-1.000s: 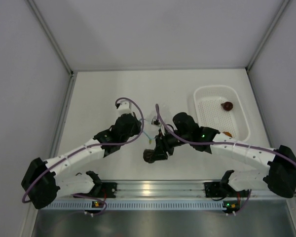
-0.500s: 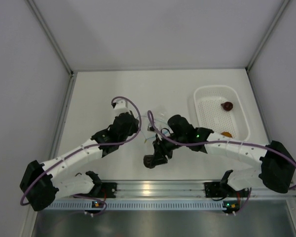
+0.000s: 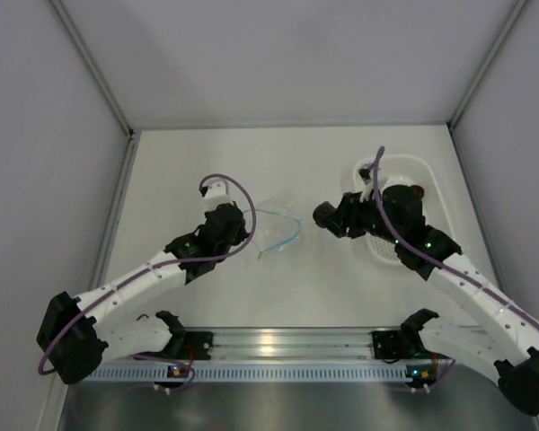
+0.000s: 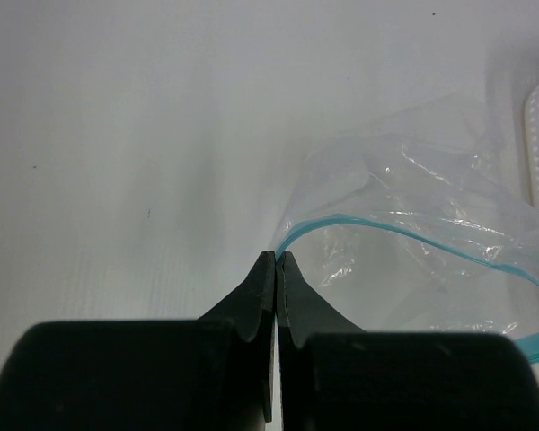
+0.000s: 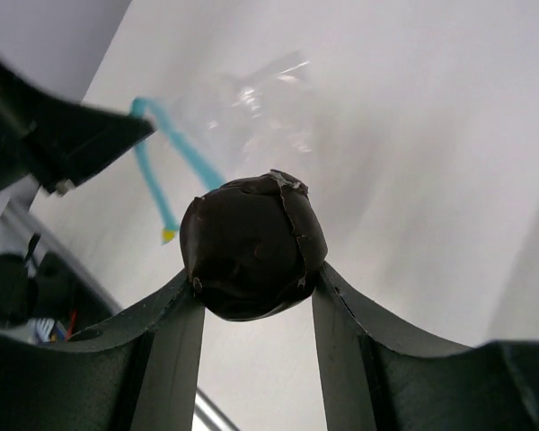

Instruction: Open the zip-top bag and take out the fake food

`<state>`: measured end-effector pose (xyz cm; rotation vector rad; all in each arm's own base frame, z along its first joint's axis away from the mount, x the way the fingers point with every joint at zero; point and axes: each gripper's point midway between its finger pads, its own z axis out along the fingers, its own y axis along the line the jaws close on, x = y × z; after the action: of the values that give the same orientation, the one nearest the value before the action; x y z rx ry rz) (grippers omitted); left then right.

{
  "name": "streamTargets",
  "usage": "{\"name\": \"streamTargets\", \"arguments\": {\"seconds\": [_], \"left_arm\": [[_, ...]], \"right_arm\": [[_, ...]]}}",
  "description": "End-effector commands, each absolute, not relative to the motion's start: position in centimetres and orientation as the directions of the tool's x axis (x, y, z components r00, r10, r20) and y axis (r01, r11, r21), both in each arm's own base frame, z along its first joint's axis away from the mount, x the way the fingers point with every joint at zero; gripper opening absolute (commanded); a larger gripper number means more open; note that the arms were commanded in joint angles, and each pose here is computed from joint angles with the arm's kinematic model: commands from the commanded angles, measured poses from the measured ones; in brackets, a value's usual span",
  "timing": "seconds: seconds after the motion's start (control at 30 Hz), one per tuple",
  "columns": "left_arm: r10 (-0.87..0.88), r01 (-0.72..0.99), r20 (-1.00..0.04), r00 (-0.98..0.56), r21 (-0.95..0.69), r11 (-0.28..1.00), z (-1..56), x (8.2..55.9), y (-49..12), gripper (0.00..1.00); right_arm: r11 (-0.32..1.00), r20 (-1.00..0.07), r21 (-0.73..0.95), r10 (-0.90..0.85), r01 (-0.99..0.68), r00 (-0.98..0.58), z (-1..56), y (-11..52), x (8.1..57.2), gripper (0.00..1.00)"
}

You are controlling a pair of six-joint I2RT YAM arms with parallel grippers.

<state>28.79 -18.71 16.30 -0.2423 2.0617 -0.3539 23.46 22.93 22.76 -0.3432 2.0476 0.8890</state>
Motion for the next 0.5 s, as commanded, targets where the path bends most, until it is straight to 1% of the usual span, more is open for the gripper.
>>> {"name": "streamTargets", "arguments": {"seconds": [0.0, 0.03, 0.07, 0.1, 0.13, 0.17, 0.27, 0.37, 0.43, 0.47], "left_arm": [[-0.316, -0.043, -0.837, -0.446, -0.332, 0.942, 18.6, 29.3, -17.7, 0.0], [-0.314, -0.047, -0.839, -0.445, -0.328, 0.944, 18.8, 29.3, -17.5, 0.0], [-0.305, -0.049, -0.841, -0.446, -0.318, 0.947, 18.8, 29.2, -17.2, 0.0], [-0.309, -0.048, -0.845, -0.437, -0.321, 0.946, 19.3, 29.2, -17.1, 0.0], [-0.309, -0.051, -0.846, -0.433, -0.32, 0.946, 19.6, 29.2, -16.8, 0.0], [-0.302, -0.049, -0.85, -0.432, -0.312, 0.949, 19.7, 29.2, -16.6, 0.0], [-0.285, -0.054, -0.856, -0.43, -0.291, 0.955, 20.5, 29.2, -15.8, 0.0], [-0.255, -0.068, -0.86, -0.442, -0.251, 0.966, 21.1, 29.3, -14.6, 0.0], [-0.235, -0.096, -0.861, -0.452, -0.214, 0.972, 21.3, 29.6, -13.4, 0.0], [-0.214, -0.1, -0.863, -0.457, -0.19, 0.977, 21.3, 29.7, -12.9, 0.0]], "right_arm": [[0.845, -0.807, 0.454, 0.255, -0.282, -0.532, 22.7, 17.1, 26.3, 0.17], [0.868, -0.805, 0.439, 0.266, -0.231, -0.531, 22.1, 15.9, 26.7, 0.17], [0.907, -0.819, 0.399, 0.287, -0.133, -0.496, 21.7, 13.4, 27.8, 0.18], [0.928, -0.81, 0.366, 0.279, -0.074, -0.516, 20.5, 12.2, 28.0, 0.18], [0.94, -0.812, 0.339, 0.279, -0.026, -0.513, 20.1, 11.1, 28.3, 0.18], [0.954, -0.822, 0.296, 0.285, 0.057, -0.493, 19.5, 9.1, 28.9, 0.19], [0.955, -0.824, 0.222, 0.291, 0.195, -0.486, 18.0, 5.8, 29.4, 0.2], [0.946, -0.821, 0.188, 0.299, 0.265, -0.486, 17.3, 3.9, 29.9, 0.21], [0.945, -0.806, 0.129, 0.277, 0.301, -0.524, 16.1, 2.9, 30.4, 0.23], [0.942, -0.802, 0.107, 0.271, 0.318, -0.533, 15.8, 2.4, 30.7, 0.27]]}}
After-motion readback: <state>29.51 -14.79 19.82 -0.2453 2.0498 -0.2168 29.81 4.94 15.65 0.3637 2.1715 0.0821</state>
